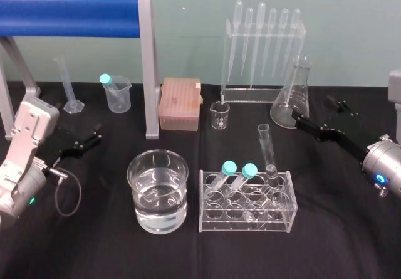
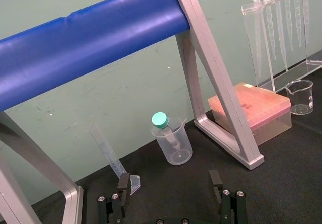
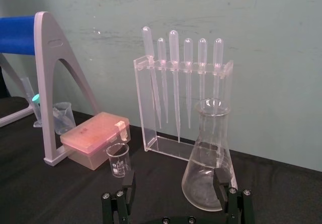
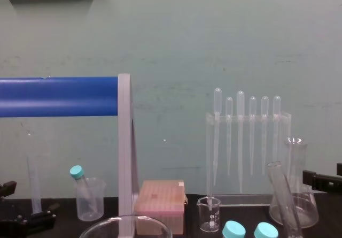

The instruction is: Hold the test tube with one hand and immerse one end into the beaker, then return it to the test tube rack.

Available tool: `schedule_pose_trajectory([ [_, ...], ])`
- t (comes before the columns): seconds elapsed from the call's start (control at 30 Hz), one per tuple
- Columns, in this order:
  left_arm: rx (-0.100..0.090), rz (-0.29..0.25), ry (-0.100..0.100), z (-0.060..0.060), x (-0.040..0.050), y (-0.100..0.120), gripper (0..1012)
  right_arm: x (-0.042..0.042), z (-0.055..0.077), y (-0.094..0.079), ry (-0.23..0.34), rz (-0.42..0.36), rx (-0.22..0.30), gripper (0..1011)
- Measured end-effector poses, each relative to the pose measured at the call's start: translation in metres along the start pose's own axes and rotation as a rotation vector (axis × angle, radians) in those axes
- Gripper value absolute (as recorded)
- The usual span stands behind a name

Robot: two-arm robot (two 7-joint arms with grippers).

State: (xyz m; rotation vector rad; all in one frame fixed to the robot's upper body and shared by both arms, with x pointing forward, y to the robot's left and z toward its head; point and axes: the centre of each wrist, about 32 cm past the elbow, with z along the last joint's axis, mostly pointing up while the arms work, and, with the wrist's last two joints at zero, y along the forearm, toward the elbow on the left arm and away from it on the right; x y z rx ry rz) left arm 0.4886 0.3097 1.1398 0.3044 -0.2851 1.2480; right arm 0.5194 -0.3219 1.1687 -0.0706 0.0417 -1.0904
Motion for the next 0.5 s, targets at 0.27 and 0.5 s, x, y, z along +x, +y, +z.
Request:
schedule_pose_trajectory([
  [0.27,0.000,0.000,0.000,0.0000,0.0000,0.0000,1000,0.0000,0.0013,-0.0003,-0.001,0.002,0.007,1000],
  [0.5,0.000,0.000,0.000,0.0000,0.0000,0.0000,1000,0.0000,0.0019,-0.0004,-0.002,0.003,0.010,1000],
])
